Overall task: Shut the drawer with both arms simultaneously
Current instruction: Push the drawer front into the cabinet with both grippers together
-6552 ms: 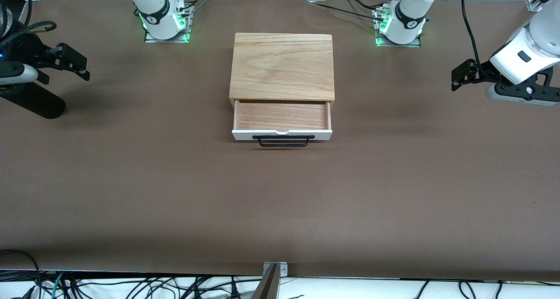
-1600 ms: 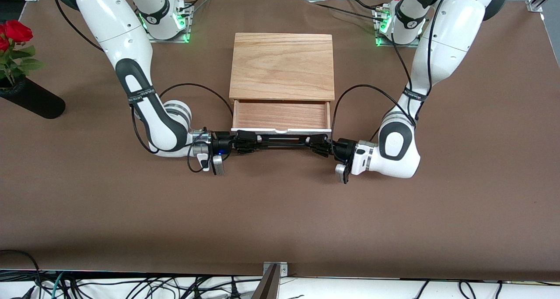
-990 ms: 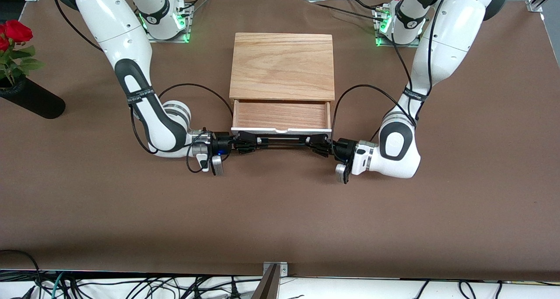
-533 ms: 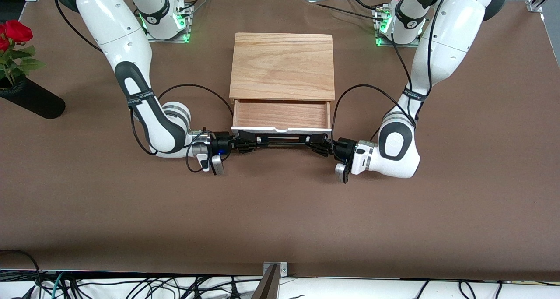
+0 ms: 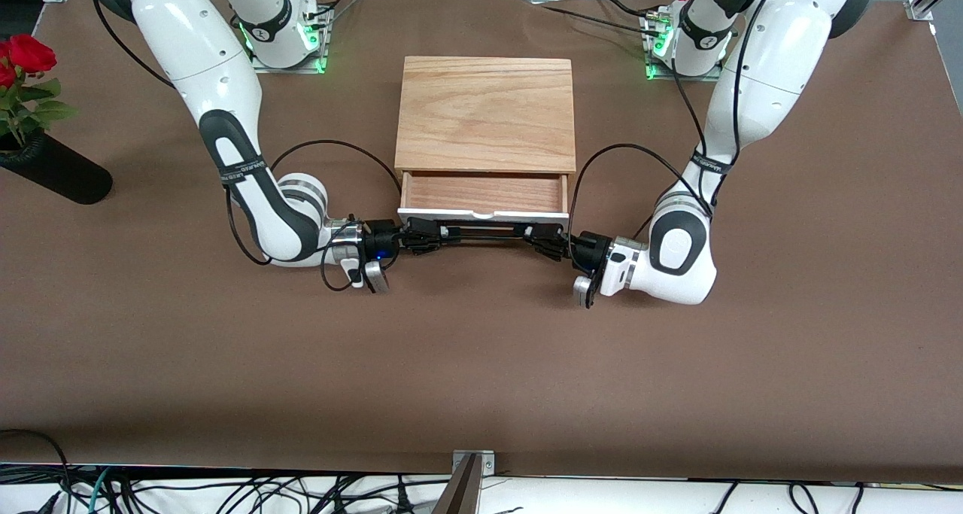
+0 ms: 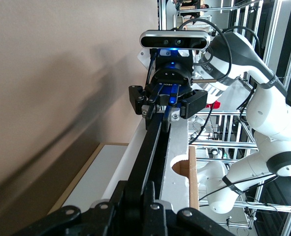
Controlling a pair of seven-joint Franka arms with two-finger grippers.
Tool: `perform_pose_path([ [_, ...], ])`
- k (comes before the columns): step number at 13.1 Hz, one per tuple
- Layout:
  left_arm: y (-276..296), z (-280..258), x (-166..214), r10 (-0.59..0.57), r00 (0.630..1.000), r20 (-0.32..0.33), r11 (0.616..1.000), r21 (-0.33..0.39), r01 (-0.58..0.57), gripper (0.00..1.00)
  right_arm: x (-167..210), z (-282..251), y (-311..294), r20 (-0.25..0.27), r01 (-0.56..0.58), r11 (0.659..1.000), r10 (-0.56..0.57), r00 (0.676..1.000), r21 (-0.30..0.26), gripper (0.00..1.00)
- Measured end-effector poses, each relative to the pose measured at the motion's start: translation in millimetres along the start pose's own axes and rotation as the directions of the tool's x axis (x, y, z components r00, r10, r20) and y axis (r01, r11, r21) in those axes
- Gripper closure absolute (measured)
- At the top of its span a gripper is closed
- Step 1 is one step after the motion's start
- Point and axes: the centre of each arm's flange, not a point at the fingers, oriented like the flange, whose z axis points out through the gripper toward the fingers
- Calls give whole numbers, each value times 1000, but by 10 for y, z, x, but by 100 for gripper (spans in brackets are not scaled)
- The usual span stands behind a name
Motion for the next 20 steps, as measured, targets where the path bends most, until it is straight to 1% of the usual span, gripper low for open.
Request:
perform_pose_path([
  [5, -24, 54, -71, -16, 1000, 13, 1000, -27, 16, 82, -172, 11, 46, 14, -28, 999, 27, 1000, 31, 81],
  [11, -30, 109, -159, -26, 999, 33, 999, -46, 27, 82, -338, 22, 33, 14, -32, 999, 32, 999, 31, 82],
  [14, -31, 150, -252, -32, 998, 51, 998, -51, 35, 82, -461, 59, 42, 16, -23, 999, 22, 1000, 39, 88],
  [20, 17, 215, -393, -34, 997, 76, 998, -46, 38, 82, -641, 83, 35, 20, -15, 999, 15, 1000, 45, 90],
])
